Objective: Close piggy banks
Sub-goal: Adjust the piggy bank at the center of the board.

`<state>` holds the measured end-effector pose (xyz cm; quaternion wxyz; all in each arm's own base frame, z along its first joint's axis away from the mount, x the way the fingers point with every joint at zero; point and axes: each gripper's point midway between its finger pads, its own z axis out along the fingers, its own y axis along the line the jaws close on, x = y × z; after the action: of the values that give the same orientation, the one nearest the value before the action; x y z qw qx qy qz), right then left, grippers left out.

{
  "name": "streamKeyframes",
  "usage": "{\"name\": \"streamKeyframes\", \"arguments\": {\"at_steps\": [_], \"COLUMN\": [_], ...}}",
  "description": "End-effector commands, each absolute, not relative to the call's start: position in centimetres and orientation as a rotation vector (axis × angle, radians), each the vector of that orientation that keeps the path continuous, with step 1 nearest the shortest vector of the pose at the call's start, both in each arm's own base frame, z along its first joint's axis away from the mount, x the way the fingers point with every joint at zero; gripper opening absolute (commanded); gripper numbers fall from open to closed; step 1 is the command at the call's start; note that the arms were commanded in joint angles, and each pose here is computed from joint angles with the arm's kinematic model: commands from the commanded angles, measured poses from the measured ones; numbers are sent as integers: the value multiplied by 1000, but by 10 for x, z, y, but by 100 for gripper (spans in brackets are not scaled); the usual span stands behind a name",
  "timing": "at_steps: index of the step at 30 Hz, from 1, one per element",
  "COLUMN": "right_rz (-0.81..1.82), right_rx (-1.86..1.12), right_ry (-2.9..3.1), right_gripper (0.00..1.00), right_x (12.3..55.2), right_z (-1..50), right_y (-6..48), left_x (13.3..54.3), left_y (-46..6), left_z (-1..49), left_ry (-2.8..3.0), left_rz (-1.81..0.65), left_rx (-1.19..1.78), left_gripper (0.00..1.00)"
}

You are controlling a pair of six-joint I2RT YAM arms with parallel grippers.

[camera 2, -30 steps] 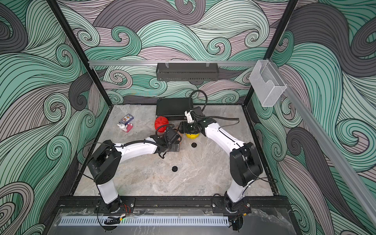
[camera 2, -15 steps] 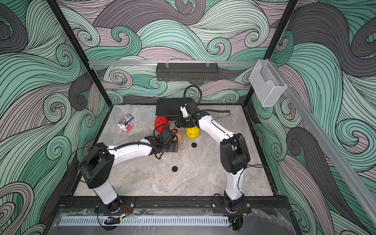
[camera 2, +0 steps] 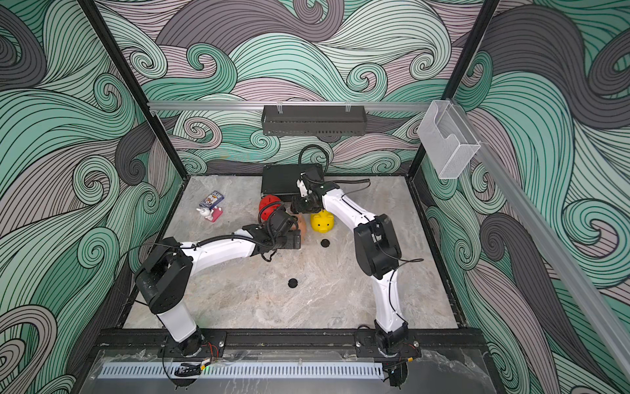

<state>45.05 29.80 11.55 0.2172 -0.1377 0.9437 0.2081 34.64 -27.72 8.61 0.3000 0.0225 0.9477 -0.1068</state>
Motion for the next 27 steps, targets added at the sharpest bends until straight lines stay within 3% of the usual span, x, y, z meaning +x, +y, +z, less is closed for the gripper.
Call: {"name": "streamKeyframes", "arguments": {"at_steps": [1,18,27], "right_rz": [501,376,388], "right_rx": [-404,-428,-394], "right_ry": [2634,2664,2671], "right_gripper": [62,50,49], "right_x": [450,432,412], "right_z": [111,113,131], "right_y": [295,280,272], "left_x": [356,354,349], "left_y": [-278,-252,-232], "left_z": [80,82,86], "left_ry": [2526,2535,2527], "left_rz": [-271,-240,-230], "left_rx": [54,13,-26], "left_gripper": [94,90,90]}}
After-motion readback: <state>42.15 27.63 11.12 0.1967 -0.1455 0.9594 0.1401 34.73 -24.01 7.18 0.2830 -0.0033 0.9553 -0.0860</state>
